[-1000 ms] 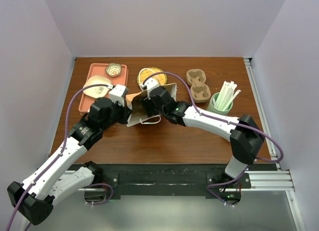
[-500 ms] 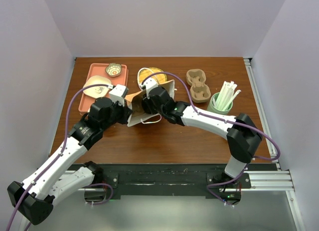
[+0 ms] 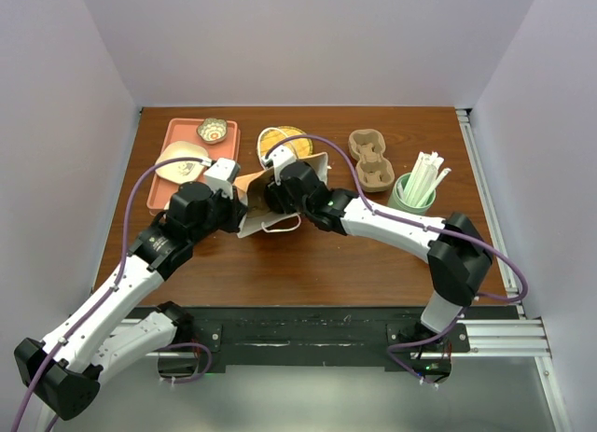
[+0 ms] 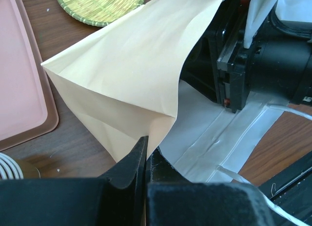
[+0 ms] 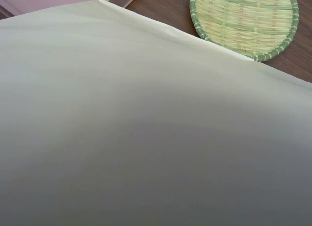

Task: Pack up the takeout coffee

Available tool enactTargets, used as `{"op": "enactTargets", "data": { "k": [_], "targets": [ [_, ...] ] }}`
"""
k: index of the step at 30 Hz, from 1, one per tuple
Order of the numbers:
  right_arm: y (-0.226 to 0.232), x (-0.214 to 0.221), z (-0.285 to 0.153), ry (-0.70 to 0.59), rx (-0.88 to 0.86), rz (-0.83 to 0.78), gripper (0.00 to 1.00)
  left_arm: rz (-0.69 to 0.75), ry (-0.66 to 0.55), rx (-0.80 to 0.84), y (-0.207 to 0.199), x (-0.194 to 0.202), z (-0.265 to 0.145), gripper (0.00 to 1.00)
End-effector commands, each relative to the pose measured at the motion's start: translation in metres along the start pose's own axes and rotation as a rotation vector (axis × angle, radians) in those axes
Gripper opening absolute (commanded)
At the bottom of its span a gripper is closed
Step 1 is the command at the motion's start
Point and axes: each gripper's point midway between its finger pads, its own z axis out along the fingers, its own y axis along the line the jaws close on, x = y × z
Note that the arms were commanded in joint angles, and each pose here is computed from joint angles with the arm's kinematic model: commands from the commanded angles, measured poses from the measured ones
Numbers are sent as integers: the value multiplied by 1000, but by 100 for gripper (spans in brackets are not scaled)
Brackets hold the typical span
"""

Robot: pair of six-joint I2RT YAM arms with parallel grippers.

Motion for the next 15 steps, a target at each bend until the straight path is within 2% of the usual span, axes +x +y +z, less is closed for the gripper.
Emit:
{"op": "enactTargets", "data": {
  "k": [1, 9, 15],
  "targets": [
    [-2, -34, -23, -87, -20, 26, 0, -14, 2, -14, 0, -4, -1, 0],
    [1, -55, -42, -108, -56, 57, 0, -37, 9, -62, 5, -12, -1, 0],
    [4, -81, -76, -142, -116, 100, 0, -58, 29, -124, 10, -26, -1, 0]
  ]
}}
